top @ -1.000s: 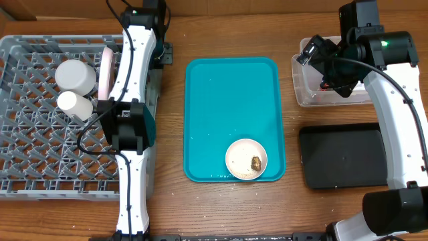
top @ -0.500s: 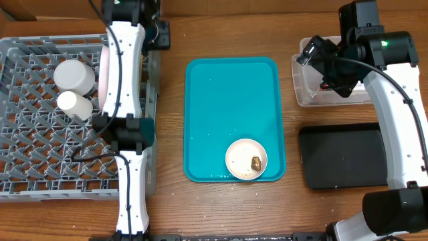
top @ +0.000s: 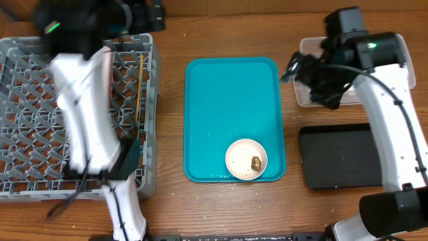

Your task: Sort waste into correct bins and load items into the dishwasher

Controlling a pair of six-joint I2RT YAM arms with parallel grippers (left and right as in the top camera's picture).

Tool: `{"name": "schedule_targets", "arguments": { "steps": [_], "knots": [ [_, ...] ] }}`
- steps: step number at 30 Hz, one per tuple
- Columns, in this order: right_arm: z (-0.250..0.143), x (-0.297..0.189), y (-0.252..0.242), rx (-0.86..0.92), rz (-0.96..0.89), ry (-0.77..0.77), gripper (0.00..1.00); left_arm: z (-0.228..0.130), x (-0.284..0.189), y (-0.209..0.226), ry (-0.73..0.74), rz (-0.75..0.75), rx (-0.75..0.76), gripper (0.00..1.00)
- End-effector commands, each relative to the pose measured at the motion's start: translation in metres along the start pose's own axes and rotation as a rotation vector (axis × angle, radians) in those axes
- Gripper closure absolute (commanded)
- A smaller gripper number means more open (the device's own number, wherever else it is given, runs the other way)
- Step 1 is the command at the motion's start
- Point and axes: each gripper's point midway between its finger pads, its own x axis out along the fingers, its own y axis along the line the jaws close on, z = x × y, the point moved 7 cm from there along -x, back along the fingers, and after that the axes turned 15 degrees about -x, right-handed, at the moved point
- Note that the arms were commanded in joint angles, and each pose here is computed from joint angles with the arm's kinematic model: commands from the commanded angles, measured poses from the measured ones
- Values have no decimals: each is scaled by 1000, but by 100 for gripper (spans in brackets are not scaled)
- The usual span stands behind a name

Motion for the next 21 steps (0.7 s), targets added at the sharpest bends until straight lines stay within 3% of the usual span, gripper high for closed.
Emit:
{"name": "schedule_targets", "arguments": {
  "steps": [1, 4, 7, 10, 13, 17, 21],
  "knots": [
    [-23, 4, 32, -115, 26, 50, 0, 11, -85, 21, -228, 69, -133, 0],
    [-44, 16, 63, -192, 14, 72, 0, 16, -127, 50, -340, 150, -240, 0],
    [-65, 36, 81, -166, -110, 33, 0, 16, -152, 79, -383, 222, -313, 0],
    [-91, 67, 95, -117, -176, 18, 0, 12, -160, 111, -370, 322, -398, 0],
    [-113, 96, 104, -127, -164, 41, 0, 6, -159, 141, -341, 386, -563, 0],
    [-136, 129, 115, -151, -80, 83, 0, 2, -146, 163, -266, 405, -645, 0],
    [-152, 149, 124, -165, -44, 72, 16, -3, -127, 177, -188, 449, -679, 0]
  ]
}}
